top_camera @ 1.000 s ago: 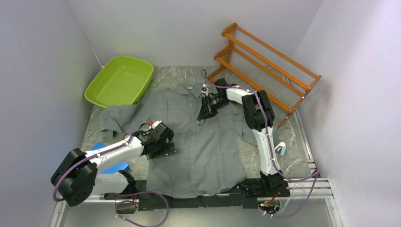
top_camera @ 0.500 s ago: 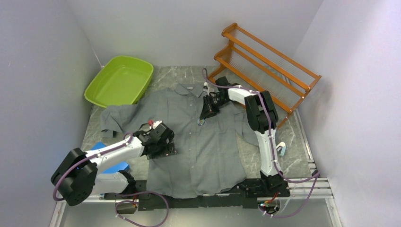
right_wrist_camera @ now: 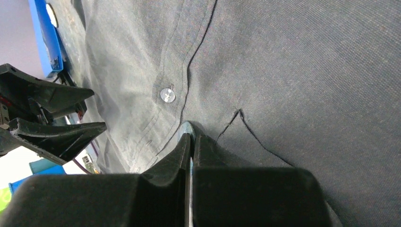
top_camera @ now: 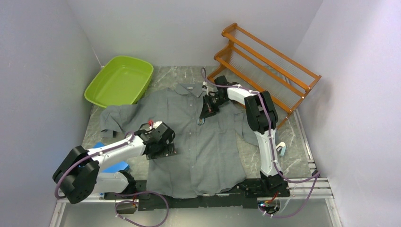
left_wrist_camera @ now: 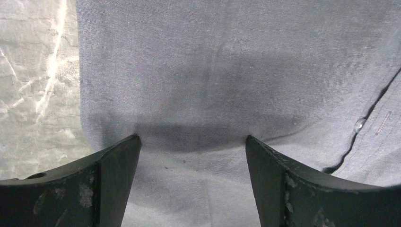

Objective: Pin the brooch onto the clothing
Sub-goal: Pin the brooch to the clothes.

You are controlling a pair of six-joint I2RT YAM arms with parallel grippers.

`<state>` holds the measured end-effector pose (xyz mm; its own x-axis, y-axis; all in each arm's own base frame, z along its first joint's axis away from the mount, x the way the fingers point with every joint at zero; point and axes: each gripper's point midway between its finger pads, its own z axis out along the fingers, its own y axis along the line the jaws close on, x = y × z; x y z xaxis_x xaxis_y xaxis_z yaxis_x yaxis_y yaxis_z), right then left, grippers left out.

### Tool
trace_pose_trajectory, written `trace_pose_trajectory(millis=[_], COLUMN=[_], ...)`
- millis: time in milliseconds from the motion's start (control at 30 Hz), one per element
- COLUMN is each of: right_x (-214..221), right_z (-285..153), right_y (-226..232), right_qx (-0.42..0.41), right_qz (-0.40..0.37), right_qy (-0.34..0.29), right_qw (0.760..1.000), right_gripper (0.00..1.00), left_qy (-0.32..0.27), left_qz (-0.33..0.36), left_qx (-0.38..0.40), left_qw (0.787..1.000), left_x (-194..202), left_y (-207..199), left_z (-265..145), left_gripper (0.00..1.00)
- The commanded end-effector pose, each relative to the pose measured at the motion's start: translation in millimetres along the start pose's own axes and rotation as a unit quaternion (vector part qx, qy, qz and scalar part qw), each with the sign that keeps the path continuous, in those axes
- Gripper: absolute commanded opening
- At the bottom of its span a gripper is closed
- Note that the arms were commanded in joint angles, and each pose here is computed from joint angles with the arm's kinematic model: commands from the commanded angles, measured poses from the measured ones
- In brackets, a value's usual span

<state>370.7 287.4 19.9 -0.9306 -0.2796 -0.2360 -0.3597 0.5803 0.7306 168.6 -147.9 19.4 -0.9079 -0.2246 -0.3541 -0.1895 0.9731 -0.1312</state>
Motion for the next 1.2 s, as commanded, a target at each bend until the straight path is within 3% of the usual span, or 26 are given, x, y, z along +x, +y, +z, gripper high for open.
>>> trace_pose_trajectory(millis=[0,367,567,1033,1167], right_x=[-4,0,-3,-7,-2], right_z=[-15,-52,-70,-107,-112], right_y=[-23,-32,-14,39,56], right_qx=[0.089,0.199,0.208,0.310,0.341], right_qz=[-0.034,-0.033,-0.041,-0.029,-0.040], right_qy=[-0.007,-0.009,-0.029,-0.075,-0.074], right_qw=[0.995,0.979,0.977,0.947,0.936], right_gripper=[0.00,0.00,0.00,0.00,0.00], left_qy=[-0.003,0.002,-0.008,-0.067,-0.089], left_qz=[-0.003,-0.002,0.004,0.044,0.066], left_qx=[-0.023,-0.062,-0.069,-0.028,0.015], left_qw=[1.000,0.998,0.998,0.996,0.994], left_x=[-3,-2,-8,-50,-60], left_y=[4,14,14,-25,-52], left_z=[-1,3,-2,-29,-38], left_gripper=[0.87,0.88,0.88,0.88,0.88])
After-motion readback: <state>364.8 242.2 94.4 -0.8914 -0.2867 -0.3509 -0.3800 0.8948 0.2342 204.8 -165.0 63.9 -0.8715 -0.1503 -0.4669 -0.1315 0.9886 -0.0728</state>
